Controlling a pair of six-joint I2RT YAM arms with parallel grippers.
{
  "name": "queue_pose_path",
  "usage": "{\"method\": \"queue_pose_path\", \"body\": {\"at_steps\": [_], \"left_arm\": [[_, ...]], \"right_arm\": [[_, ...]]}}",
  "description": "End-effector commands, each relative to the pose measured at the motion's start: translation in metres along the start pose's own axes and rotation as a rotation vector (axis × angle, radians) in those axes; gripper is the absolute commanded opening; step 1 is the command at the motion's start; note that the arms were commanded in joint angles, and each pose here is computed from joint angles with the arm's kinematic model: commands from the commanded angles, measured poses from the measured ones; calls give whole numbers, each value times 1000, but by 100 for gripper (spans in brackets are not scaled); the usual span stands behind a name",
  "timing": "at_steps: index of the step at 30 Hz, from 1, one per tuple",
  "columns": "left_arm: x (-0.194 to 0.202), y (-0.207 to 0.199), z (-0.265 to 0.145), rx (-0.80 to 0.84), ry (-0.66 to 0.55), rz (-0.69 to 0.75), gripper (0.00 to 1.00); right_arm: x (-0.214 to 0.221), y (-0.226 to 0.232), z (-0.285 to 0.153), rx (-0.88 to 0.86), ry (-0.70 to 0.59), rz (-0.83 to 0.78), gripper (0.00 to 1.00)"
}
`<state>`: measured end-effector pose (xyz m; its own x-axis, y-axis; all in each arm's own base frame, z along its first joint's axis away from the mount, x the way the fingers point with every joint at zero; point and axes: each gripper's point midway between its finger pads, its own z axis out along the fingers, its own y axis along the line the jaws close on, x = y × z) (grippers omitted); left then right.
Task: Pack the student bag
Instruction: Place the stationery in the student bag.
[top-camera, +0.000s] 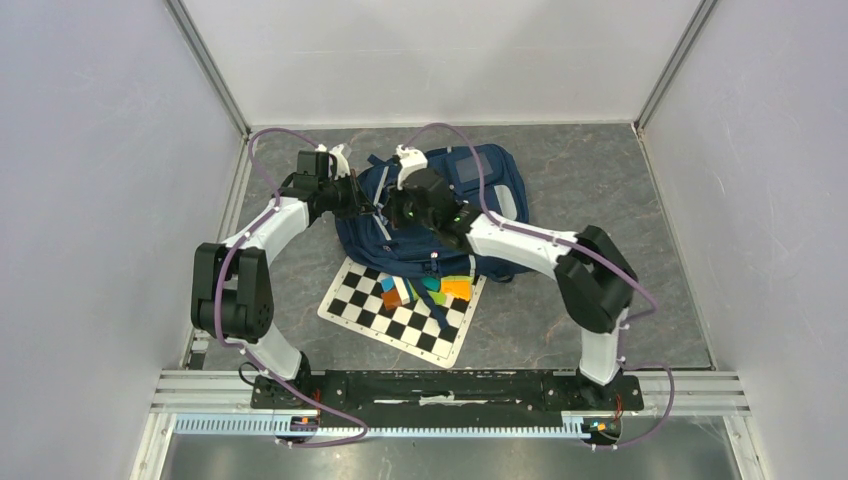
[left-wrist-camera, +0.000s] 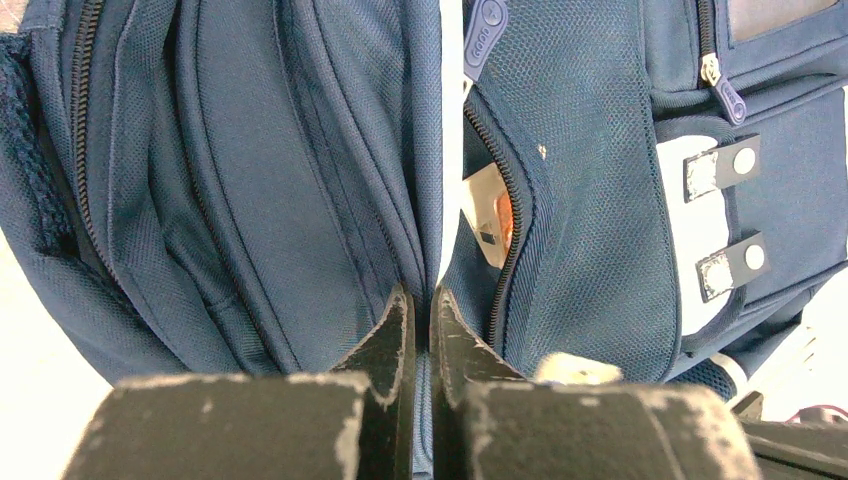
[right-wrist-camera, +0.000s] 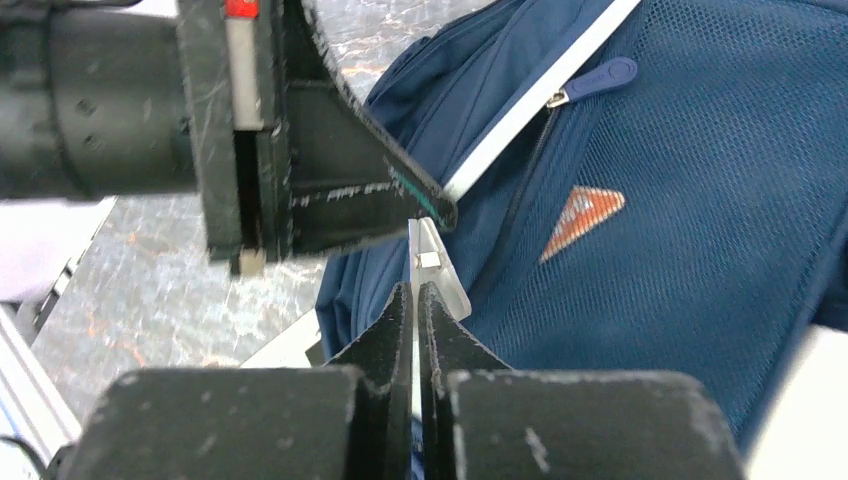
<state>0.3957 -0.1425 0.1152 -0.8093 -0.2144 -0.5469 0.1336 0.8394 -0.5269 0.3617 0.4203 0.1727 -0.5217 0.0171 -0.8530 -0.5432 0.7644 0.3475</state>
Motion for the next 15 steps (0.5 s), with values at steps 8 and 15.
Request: {"method": "queue_pose_path", "body": {"at_steps": [8,15], "left_arm": [[-16,-17,-21,43,-46,63,2],[-17,-18,-22,45,-50,65,2]], "right_arm": [[-15,-17,38,225,-93,107,0],[-10,2,63,127,-76,127,0]]}}
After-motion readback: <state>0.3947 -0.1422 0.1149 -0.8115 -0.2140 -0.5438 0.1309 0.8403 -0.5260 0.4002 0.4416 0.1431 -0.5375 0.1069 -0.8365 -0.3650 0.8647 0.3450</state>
